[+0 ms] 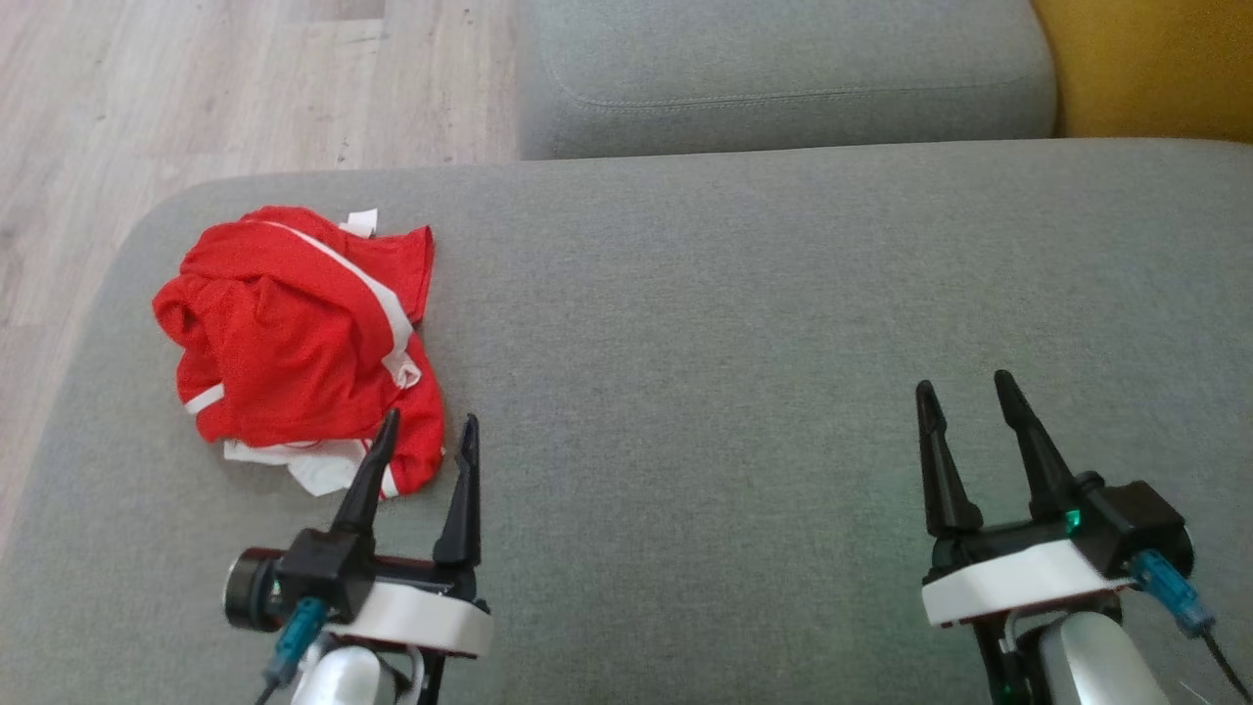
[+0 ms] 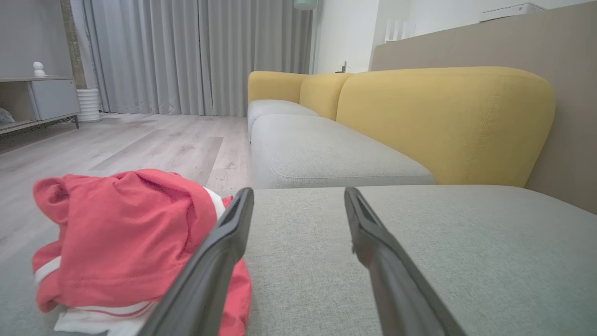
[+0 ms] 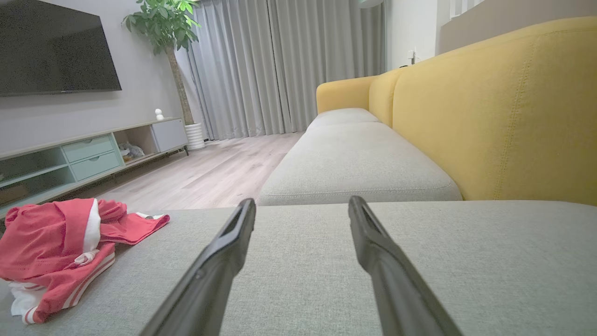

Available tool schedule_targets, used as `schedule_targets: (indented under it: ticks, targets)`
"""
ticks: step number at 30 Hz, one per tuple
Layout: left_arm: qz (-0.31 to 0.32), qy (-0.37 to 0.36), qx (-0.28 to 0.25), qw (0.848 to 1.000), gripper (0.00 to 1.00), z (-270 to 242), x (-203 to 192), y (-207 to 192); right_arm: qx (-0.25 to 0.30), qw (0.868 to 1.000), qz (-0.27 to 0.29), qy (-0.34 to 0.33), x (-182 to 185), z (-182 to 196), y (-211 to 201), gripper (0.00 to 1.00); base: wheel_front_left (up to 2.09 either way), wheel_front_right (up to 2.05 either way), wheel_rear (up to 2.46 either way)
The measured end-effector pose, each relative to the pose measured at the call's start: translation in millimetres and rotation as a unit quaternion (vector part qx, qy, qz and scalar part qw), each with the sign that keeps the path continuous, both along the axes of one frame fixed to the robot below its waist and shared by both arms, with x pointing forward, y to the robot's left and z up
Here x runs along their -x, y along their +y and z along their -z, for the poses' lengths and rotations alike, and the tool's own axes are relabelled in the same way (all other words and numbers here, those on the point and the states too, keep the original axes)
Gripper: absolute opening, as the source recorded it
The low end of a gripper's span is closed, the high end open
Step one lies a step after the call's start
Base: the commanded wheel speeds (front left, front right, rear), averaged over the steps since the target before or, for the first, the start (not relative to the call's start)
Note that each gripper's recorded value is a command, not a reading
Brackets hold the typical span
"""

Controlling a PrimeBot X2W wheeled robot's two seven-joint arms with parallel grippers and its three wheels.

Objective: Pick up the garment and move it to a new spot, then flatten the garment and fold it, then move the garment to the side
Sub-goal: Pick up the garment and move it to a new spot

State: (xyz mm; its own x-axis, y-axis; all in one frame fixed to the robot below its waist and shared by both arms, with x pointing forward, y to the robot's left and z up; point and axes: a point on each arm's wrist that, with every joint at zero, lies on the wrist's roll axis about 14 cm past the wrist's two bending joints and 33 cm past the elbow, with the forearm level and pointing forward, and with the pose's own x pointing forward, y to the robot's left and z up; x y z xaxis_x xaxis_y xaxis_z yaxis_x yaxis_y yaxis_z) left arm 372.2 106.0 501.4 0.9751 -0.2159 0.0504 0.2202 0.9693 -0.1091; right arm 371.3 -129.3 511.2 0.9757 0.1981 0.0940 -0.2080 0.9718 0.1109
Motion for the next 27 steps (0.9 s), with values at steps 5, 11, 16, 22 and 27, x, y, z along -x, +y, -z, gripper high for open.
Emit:
schedule_targets:
  ticks: [5, 11, 16, 22, 27]
  targets:
    - [-0.023, -0.002, 0.002, 1.000, 1.00, -1, 1, 15, 0.000, 1.000, -0.017, 0.000, -2, 0, 11, 1.00, 0.00, 0.00, 0.00]
    - [-0.052, -0.004, -0.001, 0.999, 1.00, -2, 7, 34, 0.001, 0.998, -0.059, -0.001, -5, 0, 39, 1.00, 0.00, 0.00, 0.00]
    - [-0.088, -0.001, 0.000, 0.996, 1.00, 0, 18, 58, 0.002, 0.995, -0.103, -0.002, -4, -1, 69, 1.00, 0.00, 0.00, 0.00]
    - [-0.127, 0.007, -0.002, 0.992, 1.00, 6, 39, 82, -0.002, 0.988, -0.152, -0.002, -3, -3, 102, 1.00, 0.00, 0.00, 0.00]
    - [-0.161, 0.008, 0.000, 0.987, 1.00, 7, 54, 101, -0.004, 0.982, -0.188, 0.002, 0, -1, 126, 1.00, 0.00, 0.00, 0.00]
